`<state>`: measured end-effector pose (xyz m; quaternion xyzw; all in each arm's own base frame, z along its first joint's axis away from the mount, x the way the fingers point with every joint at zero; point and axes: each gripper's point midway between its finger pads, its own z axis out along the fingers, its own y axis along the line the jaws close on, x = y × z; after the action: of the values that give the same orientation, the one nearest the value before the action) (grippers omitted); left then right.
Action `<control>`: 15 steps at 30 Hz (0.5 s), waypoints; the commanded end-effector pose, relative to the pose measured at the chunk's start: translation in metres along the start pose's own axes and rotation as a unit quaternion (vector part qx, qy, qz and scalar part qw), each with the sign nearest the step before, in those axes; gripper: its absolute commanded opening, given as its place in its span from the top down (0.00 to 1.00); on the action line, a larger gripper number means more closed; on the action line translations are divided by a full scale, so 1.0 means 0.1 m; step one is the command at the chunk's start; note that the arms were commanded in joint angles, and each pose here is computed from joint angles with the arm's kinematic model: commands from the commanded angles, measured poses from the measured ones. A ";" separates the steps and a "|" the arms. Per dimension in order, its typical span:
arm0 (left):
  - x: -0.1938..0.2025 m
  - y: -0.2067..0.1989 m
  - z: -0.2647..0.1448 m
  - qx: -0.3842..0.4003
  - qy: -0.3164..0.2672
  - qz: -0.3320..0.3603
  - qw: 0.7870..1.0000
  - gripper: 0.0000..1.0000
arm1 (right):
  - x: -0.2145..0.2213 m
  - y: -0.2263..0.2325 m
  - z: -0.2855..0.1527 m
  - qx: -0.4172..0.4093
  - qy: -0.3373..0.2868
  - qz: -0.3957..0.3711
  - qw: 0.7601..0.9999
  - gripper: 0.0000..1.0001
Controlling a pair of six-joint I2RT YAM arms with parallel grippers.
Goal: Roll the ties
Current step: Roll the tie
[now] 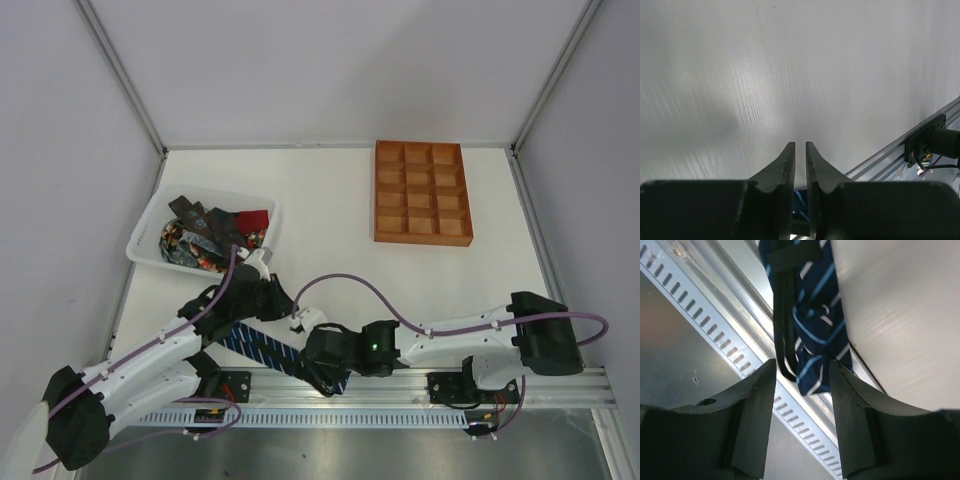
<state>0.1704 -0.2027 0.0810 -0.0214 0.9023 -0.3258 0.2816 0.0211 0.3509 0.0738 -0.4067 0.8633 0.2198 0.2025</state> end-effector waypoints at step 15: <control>0.14 -0.10 0.00 0.038 0.029 -0.010 0.999 0.82 | 0.60 -0.61 -0.39 0.018 0.003 0.480 0.877 0.36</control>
<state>0.1567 -0.2038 0.0700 -0.0121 0.9066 -0.3364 0.2545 0.0272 0.2500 0.0596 -0.0391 0.9613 0.2499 0.1093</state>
